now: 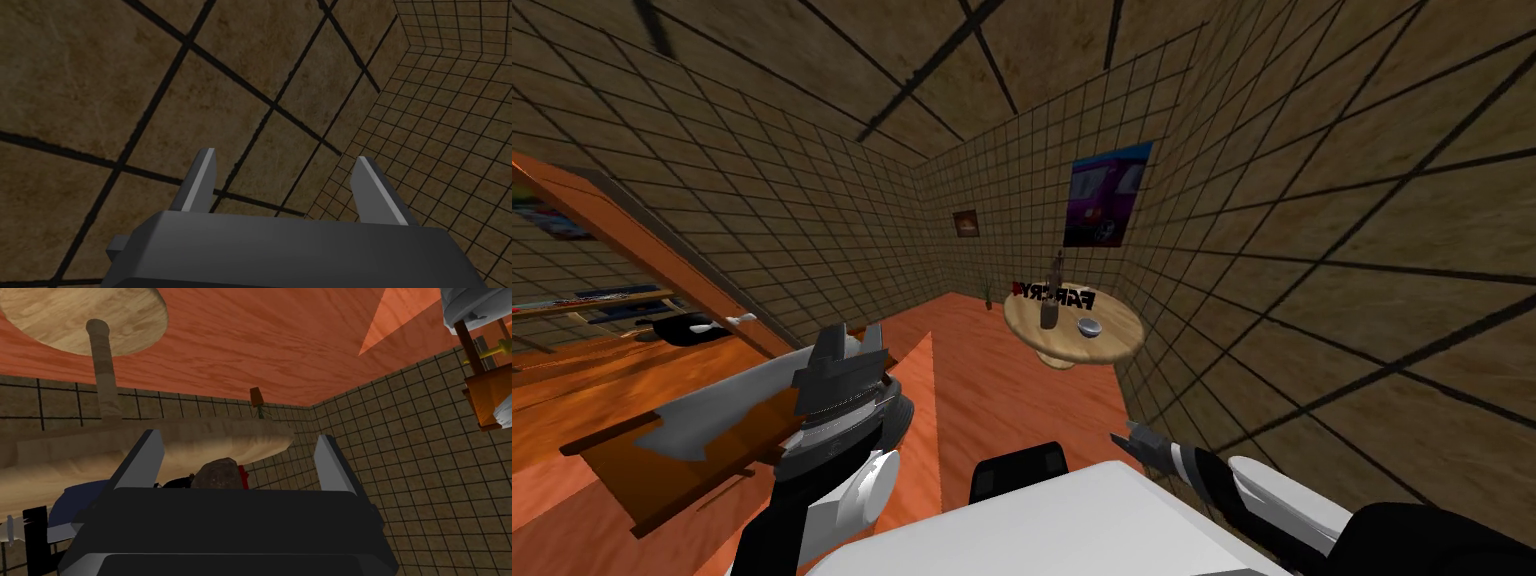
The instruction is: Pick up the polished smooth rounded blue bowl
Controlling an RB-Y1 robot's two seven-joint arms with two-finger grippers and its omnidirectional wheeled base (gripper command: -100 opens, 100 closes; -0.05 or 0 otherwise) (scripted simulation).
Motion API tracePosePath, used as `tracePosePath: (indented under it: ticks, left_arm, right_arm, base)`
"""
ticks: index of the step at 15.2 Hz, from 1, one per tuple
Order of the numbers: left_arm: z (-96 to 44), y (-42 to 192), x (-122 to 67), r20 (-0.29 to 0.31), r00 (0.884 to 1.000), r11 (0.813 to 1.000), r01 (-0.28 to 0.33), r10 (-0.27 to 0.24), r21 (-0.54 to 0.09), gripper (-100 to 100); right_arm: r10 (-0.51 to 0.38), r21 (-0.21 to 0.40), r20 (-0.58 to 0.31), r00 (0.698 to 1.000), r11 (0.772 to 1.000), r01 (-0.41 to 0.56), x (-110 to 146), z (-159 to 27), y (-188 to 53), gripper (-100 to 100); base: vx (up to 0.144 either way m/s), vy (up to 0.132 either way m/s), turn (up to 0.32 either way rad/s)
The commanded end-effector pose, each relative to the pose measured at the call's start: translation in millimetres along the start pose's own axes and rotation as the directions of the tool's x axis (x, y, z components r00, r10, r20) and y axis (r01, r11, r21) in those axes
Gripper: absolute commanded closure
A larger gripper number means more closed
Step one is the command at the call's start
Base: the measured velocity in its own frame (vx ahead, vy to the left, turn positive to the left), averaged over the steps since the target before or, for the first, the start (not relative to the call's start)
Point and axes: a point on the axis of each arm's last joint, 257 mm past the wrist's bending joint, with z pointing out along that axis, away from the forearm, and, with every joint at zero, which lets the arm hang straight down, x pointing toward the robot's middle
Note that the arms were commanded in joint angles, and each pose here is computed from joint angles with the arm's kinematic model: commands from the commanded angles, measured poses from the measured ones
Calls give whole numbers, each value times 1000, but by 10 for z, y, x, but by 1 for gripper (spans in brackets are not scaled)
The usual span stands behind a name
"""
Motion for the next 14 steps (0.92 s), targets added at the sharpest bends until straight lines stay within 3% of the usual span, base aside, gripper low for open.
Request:
tracePosePath:
  ticks: [1, 2, 4, 5, 10, 11, 13, 14]
  left_arm:
    - [0, 0, 0, 0, 1000, 1000, 0, 0, 0, 0]
    - [0, 0, 0, 0, 1000, 1000, 0, 0, 0, 0]
    - [0, 0, 0, 0, 1000, 1000, 0, 0, 0, 0]
    - [0, 0, 0, 0, 1000, 1000, 0, 0, 0, 0]
    - [0, 0, 0, 0, 1000, 1000, 0, 0, 0, 0]
    - [0, 0, -1, 0, 1000, 1000, 0, 0, 0, 0]
    - [0, 0, 0, 0, 1000, 1000, 0, 0, 0, 0]
    - [0, 0, -1, 0, 1000, 1000, 0, 0, 0, 0]
  right_arm:
    - [-34, 22, -34, 999, 999, 35, 45, -108, -180, -100]
    - [-67, 62, -84, 994, 995, 73, 164, -218, -415, -100]
    - [-94, 69, -105, 990, 992, 101, 138, -281, -504, -100]
    - [-119, 107, -154, 981, 985, 136, 242, -404, -735, -100]
    - [-196, 144, -241, 951, 961, 234, 208, -669, -1118, -100]
    - [-216, 171, -288, 933, 947, 272, 260, -816, -1330, -100]
    - [-237, 171, -304, 923, 939, 298, 198, -872, -1395, -100]
    - [-260, 192, -355, 898, 920, 342, 210, -1041, -1609, -100]
  base:
    - [46, 1, 94]
    - [59, 10, 239]
    - [65, 1, 205]
    - [68, -8, 242]
    - [73, -17, 200]
    - [81, -22, 255]
    - [85, -26, 168]
    - [90, -8, 257]
